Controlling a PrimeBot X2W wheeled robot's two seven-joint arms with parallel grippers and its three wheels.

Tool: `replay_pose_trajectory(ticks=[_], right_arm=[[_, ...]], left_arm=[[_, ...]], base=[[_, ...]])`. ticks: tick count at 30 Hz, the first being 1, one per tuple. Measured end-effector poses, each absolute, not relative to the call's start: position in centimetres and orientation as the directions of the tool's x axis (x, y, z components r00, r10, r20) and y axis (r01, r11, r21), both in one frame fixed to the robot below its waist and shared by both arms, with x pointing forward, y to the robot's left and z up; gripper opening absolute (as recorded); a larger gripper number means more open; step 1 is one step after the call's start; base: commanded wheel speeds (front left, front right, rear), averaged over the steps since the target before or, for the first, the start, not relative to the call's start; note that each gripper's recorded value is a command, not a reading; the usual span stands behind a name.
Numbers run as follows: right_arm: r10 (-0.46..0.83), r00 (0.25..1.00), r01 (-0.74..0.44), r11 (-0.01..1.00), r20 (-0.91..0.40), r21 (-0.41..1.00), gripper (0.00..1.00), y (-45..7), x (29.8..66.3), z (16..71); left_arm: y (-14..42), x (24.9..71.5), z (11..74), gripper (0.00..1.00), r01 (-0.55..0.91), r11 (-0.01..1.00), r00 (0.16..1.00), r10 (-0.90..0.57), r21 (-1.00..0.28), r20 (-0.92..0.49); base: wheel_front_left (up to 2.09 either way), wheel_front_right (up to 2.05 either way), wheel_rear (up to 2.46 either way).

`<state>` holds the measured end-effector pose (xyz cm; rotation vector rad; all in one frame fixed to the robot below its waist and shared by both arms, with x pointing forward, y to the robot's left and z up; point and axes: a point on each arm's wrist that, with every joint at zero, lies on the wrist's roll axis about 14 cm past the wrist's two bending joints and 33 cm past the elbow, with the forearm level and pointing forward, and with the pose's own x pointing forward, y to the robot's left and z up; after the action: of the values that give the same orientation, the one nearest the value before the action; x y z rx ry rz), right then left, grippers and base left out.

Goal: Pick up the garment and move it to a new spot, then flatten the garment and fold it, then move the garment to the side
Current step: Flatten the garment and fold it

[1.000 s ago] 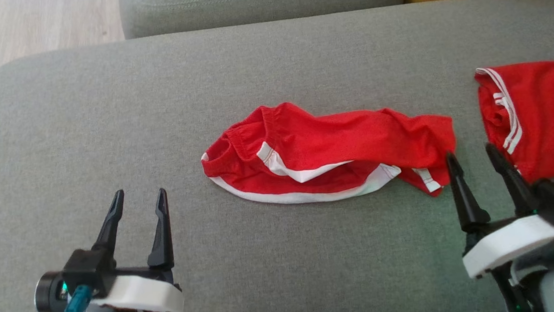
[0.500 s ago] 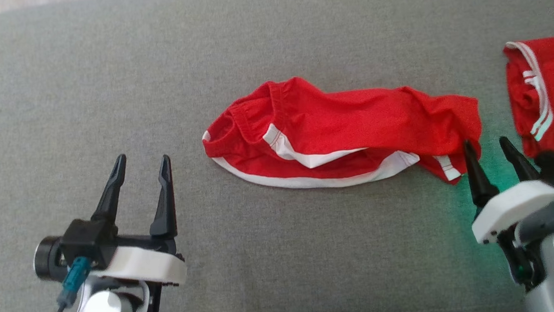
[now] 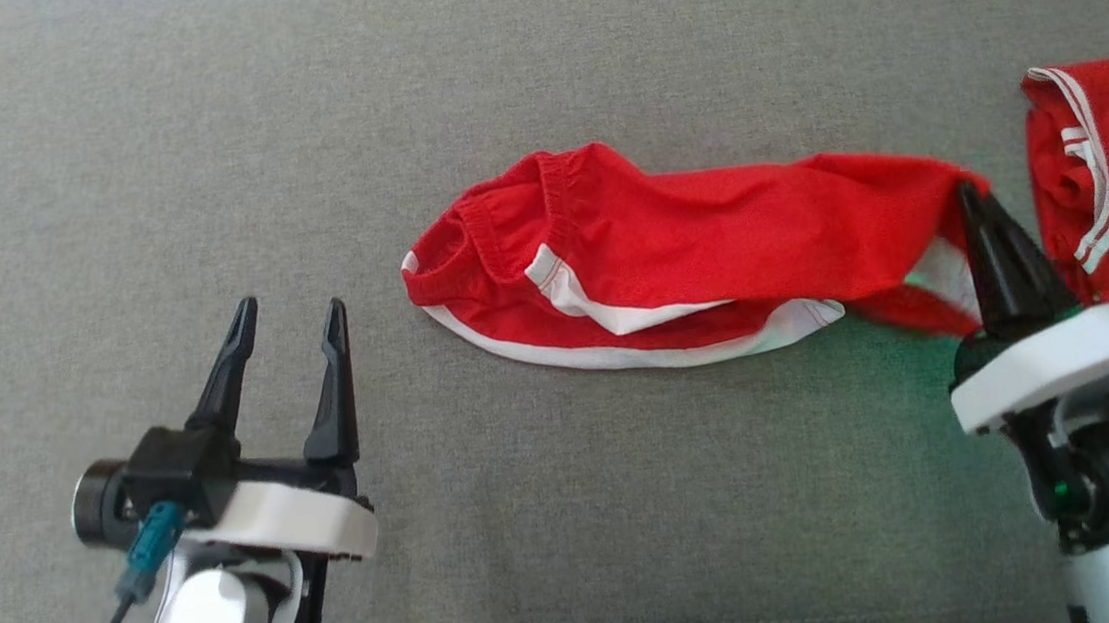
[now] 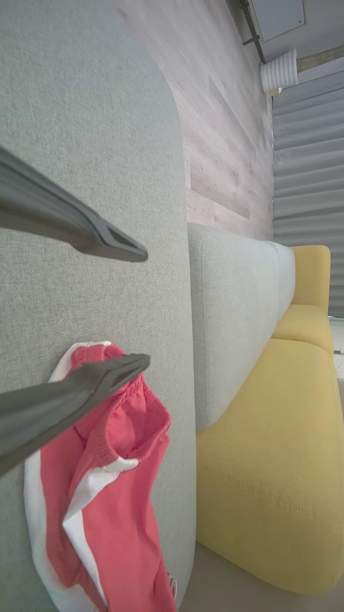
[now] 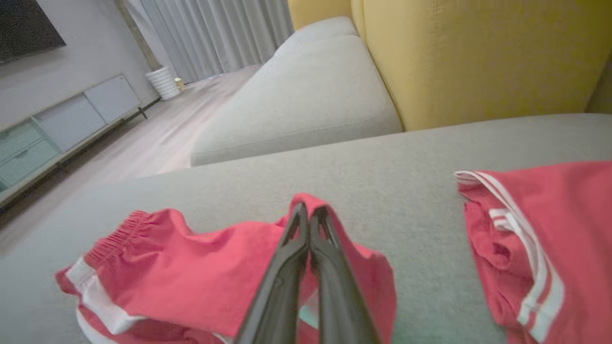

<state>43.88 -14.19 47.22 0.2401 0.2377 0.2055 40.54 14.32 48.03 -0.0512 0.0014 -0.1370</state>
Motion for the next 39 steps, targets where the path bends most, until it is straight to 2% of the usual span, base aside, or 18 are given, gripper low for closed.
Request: replay_pose_trajectory(ticks=[5,12,16,21,22,23,24,28,32,39], right_arm=[[0.259,0.949,-0.203,0.939,-0.181,0.276,0.00,-13.6,45.0,48.6],[0.295,0.948,-0.249,0.921,-0.117,0.300,0.00,-12.5,50.5,51.0],[0.293,0.935,-0.219,0.920,-0.199,0.325,0.00,-12.3,52.9,48.1],[0.293,0.896,-0.174,0.923,-0.334,0.342,0.00,-11.8,54.1,42.8],[0.294,0.889,-0.171,0.924,-0.350,0.343,0.13,-11.5,54.1,42.0],[0.295,0.887,-0.170,0.924,-0.356,0.342,0.45,-11.4,54.2,41.5],[0.297,0.885,-0.172,0.924,-0.358,0.342,1.00,-11.2,54.1,41.2],[0.302,0.897,-0.198,0.927,-0.323,0.318,1.00,-10.9,53.8,41.7],[0.288,0.928,-0.231,0.942,-0.235,0.242,1.00,-11.8,53.4,44.0],[0.267,0.957,-0.252,0.959,-0.117,0.126,1.00,-13.3,49.3,47.1]], left_arm=[[14.0,41.2,48.5,1.00,0.146,0.988,0.989,-0.146,-0.057,0.020],[14.1,42.0,48.6,1.00,0.149,0.987,0.989,-0.147,-0.055,0.029],[14.4,42.6,48.5,1.00,0.135,0.989,0.991,-0.133,-0.064,0.030],[15.0,43.1,48.1,1.00,0.120,0.991,0.993,-0.118,-0.066,0.023],[15.0,43.1,48.0,1.00,0.115,0.991,0.993,-0.114,-0.064,0.019],[15.1,43.0,47.9,1.00,0.112,0.992,0.994,-0.112,-0.064,0.015],[15.1,43.0,47.8,1.00,0.110,0.992,0.994,-0.109,-0.066,0.014],[15.1,43.1,48.2,1.00,0.108,0.992,0.994,-0.107,-0.061,0.023],[15.1,42.9,48.5,1.00,0.112,0.992,0.993,-0.110,-0.063,0.032],[14.6,42.1,49.1,1.00,0.123,0.991,0.992,-0.120,-0.055,0.046]], base=[[0.00,0.00,0.00],[0.00,0.00,0.00],[0.00,0.00,0.00],[0.00,0.00,0.00],[0.00,0.00,0.00],[0.00,0.00,0.00],[0.00,0.00,0.00],[0.00,0.00,0.00],[0.00,0.00,0.00],[0.00,0.00,0.00]])
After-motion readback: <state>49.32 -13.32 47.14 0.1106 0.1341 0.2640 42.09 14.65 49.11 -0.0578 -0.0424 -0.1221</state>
